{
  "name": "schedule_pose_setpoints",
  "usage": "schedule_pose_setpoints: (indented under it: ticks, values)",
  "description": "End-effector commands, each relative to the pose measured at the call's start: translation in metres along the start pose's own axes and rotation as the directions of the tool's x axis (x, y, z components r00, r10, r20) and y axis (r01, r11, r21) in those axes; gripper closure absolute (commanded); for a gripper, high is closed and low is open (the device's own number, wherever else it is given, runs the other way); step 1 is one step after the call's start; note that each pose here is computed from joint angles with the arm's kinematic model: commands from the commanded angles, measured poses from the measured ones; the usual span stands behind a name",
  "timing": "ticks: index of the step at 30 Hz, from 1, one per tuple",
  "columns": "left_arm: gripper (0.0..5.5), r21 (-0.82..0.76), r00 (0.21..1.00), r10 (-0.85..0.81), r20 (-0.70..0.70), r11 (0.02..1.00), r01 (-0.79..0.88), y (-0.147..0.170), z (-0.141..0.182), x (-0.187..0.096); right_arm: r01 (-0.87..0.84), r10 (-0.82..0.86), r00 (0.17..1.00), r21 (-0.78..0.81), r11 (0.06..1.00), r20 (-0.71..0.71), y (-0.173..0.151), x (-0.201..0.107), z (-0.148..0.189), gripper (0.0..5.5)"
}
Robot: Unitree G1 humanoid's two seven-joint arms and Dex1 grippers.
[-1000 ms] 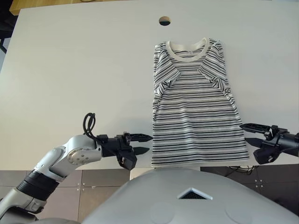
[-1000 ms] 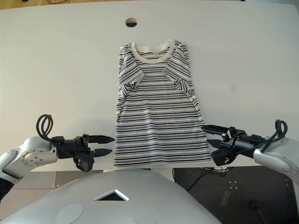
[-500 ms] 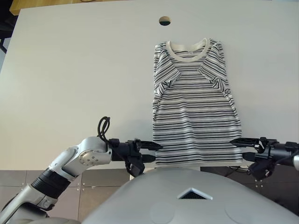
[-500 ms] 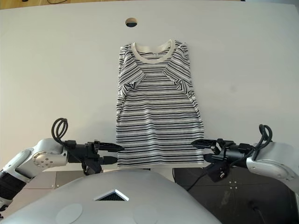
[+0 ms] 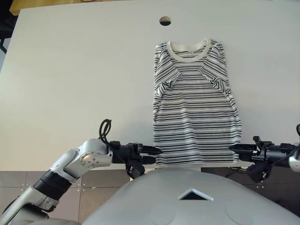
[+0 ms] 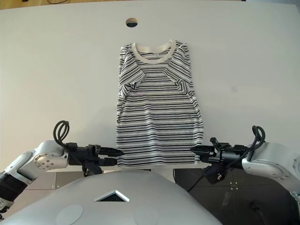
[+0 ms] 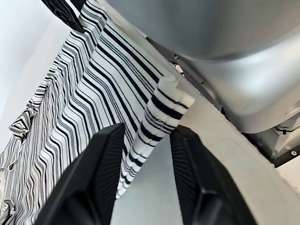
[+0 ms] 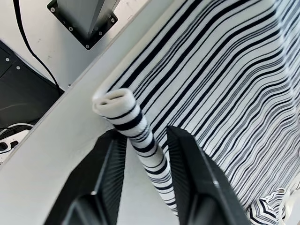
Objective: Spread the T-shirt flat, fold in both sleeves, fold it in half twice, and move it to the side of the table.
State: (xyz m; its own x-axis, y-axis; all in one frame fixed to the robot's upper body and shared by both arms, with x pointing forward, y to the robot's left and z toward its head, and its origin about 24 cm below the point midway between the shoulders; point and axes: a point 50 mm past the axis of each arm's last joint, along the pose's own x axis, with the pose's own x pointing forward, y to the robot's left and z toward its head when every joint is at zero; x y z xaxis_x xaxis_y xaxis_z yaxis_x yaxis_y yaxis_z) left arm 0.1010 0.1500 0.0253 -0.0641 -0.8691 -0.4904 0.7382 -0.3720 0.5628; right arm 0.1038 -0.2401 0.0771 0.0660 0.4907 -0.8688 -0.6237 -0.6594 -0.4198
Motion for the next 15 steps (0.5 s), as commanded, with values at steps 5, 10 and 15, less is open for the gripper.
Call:
schedule_pose_setpoints:
  ticks: [5, 10, 15]
  values:
    - [5.19, -0.010, 0.999, -0.042, -0.013, 0.999, 0.042, -0.006, -0.005, 0.005, 0.003, -0.003, 1.000, -0.010, 1.000, 0.006, -0.006, -0.002, -0.003, 5.40]
    - [5.39, -0.014, 1.000, -0.022, -0.015, 1.000, 0.022, -0.005, -0.006, 0.003, 0.013, -0.013, 1.000, 0.004, 1.000, 0.004, -0.005, -0.002, -0.005, 5.40]
    - [5.39, -0.078, 0.992, 0.120, -0.038, 0.989, -0.123, 0.011, -0.009, -0.018, 0.135, -0.144, 0.989, 0.167, 0.977, 0.045, -0.002, -0.001, -0.006, 5.40]
